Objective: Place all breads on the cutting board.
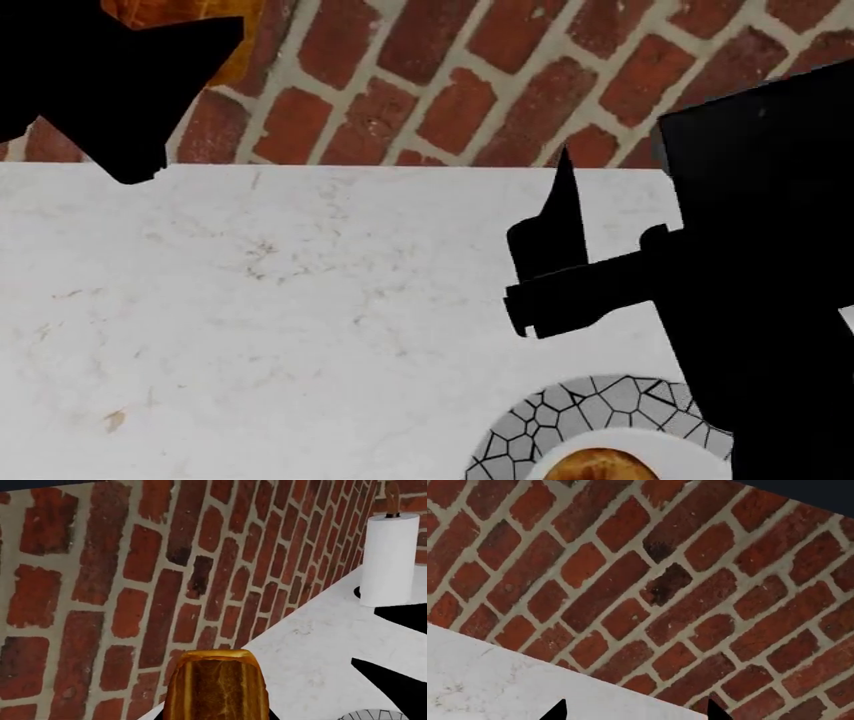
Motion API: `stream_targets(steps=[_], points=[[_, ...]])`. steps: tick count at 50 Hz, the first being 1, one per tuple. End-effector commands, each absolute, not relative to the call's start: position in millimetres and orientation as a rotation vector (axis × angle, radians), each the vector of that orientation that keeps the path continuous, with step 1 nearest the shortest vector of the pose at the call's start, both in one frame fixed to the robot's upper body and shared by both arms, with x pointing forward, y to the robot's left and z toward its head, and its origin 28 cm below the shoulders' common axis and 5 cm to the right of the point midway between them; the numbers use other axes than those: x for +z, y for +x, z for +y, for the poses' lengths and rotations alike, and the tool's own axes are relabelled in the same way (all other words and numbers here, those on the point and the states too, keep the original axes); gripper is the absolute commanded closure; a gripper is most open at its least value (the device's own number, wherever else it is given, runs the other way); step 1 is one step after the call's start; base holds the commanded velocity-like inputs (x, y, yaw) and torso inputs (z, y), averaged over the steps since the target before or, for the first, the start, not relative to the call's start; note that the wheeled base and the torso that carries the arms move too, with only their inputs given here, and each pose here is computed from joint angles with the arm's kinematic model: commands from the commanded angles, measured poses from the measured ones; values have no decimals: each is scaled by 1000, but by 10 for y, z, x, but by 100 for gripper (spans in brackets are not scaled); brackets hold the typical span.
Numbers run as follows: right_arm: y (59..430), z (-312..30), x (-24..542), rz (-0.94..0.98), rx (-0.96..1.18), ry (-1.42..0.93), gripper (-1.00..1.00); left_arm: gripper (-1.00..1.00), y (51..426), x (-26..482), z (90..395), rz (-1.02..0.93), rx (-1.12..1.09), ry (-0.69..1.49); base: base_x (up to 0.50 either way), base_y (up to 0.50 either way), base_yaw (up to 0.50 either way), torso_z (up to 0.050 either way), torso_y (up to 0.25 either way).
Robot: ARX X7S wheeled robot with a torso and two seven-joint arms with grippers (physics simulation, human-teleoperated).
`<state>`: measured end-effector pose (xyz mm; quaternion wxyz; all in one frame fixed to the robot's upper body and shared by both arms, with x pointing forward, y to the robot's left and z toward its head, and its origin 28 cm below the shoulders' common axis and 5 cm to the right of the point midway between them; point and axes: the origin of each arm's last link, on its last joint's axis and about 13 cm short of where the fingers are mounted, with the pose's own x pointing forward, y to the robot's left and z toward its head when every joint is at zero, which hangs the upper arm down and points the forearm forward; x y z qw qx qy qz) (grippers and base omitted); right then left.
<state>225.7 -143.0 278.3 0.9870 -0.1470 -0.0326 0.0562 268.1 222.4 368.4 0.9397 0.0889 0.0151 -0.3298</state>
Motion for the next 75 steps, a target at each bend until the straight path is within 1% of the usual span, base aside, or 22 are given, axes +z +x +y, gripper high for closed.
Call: stream_targets(steps=[1,6,9,13,16,18,22,24,31,39,56,64,75], points=[[2367,-1693,3149,154,184,-453,-100,100,2704,3707,2223,9,-656,173,0,0,0,0,0],[2445,-1833,3292,267,225,-503,-100,100,2743,3686,2208,22,-667,168,0,0,0,0,0],[2471,-1894,3370,319,342,-479,-100,100,2760,3672,2202,28,-664,168,0,0,0,0,0],[2535,-1992,3453,365,405,-500,-100,100,2780,3665,2206,27,-666,164,0,0,0,0,3],[2586,-2043,3496,412,486,-568,-100,100,2797,3646,2197,35,-667,165,0,0,0,0,0],[2652,-2077,3514,436,493,-625,-100,100,2790,3642,2192,38,-665,171,0,0,0,0,0],[2743,-2132,3560,463,539,-631,-100,100,2793,3647,2191,38,-670,169,0,0,0,0,0],[2763,-2162,3569,514,602,-627,-100,100,2791,3652,2193,38,-669,171,0,0,0,0,0],[2862,-2210,3632,651,715,-668,-100,100,2814,3631,2180,39,-672,168,0,0,0,0,1],[2964,-2183,3603,746,832,-693,-100,100,2853,3596,2178,36,-670,166,0,0,0,0,1],[2995,-2085,3331,791,956,-629,-100,100,2869,3564,2206,45,-658,152,0,0,0,1,1],[3029,-2065,3265,792,962,-626,-100,100,2872,3561,2202,46,-658,150,0,0,0,0,1],[3036,-2042,3102,845,982,-627,-100,100,2886,3531,2197,49,-658,146,0,0,0,0,0]])
